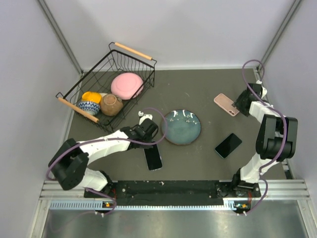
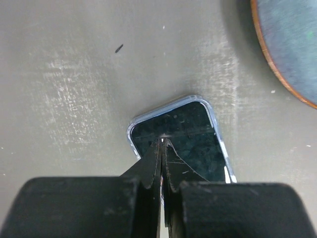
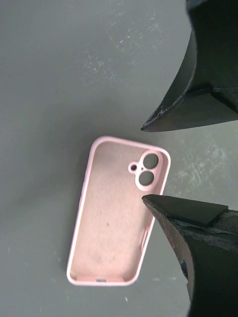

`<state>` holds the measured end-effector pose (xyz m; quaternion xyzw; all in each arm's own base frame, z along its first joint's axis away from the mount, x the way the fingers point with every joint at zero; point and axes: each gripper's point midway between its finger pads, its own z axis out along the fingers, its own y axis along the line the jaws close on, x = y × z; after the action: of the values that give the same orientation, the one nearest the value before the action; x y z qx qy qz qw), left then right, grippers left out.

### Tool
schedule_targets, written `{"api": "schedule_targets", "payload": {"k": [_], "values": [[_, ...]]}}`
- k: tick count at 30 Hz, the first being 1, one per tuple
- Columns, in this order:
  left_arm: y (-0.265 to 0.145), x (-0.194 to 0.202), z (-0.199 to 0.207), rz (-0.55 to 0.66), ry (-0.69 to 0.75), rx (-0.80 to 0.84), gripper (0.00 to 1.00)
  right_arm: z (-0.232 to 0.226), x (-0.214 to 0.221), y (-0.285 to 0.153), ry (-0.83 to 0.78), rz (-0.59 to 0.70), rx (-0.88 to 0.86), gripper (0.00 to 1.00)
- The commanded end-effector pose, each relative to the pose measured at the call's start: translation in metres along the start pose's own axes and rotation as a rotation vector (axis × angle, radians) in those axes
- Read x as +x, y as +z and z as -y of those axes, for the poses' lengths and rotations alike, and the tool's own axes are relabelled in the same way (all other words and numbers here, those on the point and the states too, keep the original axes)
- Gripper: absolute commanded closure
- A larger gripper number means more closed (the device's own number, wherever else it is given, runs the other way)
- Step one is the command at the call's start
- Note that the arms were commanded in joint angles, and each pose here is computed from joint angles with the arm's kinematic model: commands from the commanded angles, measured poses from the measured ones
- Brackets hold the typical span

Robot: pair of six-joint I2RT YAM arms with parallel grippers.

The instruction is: Put the phone into the phone case

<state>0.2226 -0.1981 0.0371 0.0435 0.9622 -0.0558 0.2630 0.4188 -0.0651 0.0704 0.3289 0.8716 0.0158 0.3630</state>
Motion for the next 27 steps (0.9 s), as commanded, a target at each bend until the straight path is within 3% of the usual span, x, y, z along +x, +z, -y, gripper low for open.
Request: {"api": "schedule_targets", "payload": {"k": [1, 5, 7, 9, 13, 17, 21, 27], "values": [[-0.034, -0.038, 0.01, 0.137, -0.02, 0.08, 1.0, 0.004, -0.022, 0.008, 0.051, 0.039, 0.027, 0.47], [-0.074, -0.066, 0.009, 0.277, -0.032, 0.136, 0.91, 0.016, -0.011, 0.025, 0.05, -0.015, 0.077, 0.47], [-0.084, -0.071, 0.005, 0.317, -0.023, 0.147, 0.78, 0.015, -0.009, 0.03, 0.048, -0.032, 0.076, 0.48], [-0.101, -0.077, 0.003, 0.365, -0.032, 0.176, 0.53, 0.017, -0.003, 0.038, 0.049, -0.055, 0.087, 0.49], [-0.132, -0.084, -0.002, 0.447, -0.043, 0.234, 0.37, 0.022, 0.007, 0.046, 0.04, -0.09, 0.105, 0.61], [-0.148, -0.082, -0.01, 0.471, -0.036, 0.245, 0.3, 0.02, 0.011, 0.052, 0.031, -0.124, 0.098, 0.74], [-0.155, -0.076, -0.016, 0.479, -0.003, 0.251, 0.3, 0.018, 0.005, 0.044, -0.005, -0.118, 0.09, 1.0], [-0.162, -0.071, -0.019, 0.497, -0.018, 0.28, 0.3, 0.006, -0.034, 0.001, -0.086, 0.006, 0.026, 1.0]]}}
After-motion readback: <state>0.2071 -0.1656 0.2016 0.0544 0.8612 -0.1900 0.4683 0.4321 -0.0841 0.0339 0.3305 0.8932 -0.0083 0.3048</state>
